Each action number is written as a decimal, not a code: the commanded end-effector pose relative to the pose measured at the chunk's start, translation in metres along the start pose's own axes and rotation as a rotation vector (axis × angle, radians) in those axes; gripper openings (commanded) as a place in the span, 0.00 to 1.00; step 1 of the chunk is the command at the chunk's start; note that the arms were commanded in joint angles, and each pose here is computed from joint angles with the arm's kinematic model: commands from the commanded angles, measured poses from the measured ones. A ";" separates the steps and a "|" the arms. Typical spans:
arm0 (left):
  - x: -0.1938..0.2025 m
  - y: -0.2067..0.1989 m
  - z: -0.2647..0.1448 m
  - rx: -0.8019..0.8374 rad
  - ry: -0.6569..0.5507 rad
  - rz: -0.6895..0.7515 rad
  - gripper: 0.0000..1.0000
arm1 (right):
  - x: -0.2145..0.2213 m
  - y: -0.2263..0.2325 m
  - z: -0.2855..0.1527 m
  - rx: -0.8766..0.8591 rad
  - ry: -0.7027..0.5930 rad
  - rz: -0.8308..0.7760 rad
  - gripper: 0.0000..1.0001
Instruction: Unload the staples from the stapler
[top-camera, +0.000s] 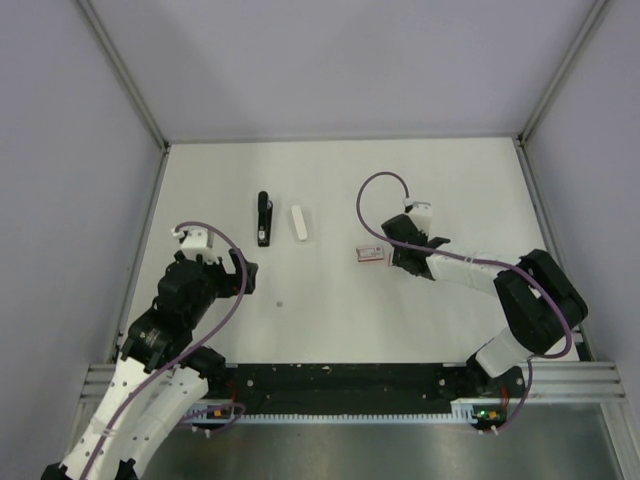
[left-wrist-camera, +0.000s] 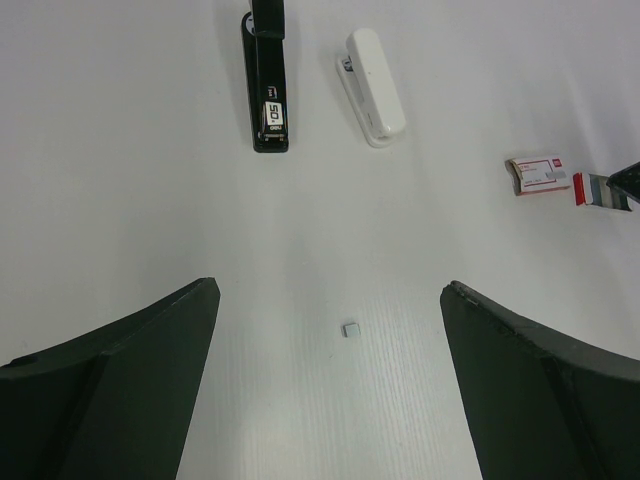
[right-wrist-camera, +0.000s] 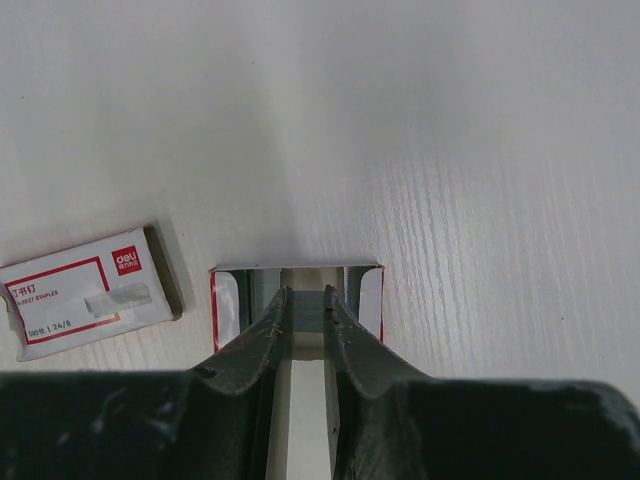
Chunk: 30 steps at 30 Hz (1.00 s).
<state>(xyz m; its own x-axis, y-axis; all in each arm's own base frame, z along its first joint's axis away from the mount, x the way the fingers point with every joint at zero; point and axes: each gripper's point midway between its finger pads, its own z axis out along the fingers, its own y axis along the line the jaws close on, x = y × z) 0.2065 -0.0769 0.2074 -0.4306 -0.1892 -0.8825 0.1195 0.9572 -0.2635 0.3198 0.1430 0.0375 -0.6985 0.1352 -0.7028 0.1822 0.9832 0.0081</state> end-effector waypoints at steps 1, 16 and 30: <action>-0.008 -0.004 0.003 0.018 -0.030 0.010 0.99 | -0.008 0.001 0.004 0.000 -0.026 0.023 0.10; -0.008 -0.004 0.003 0.019 -0.033 0.009 0.99 | -0.013 0.001 -0.001 -0.001 -0.029 0.020 0.26; -0.009 -0.003 0.002 0.016 -0.039 0.007 0.99 | -0.039 0.084 -0.055 -0.411 -0.110 -0.199 0.37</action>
<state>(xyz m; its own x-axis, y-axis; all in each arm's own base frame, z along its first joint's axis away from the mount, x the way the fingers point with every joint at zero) 0.2066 -0.0768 0.2075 -0.4298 -0.1892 -0.8829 0.1195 0.9573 -0.2633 0.3196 0.1779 0.0633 -0.6905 0.0403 -0.7222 -0.0284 0.9962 0.0827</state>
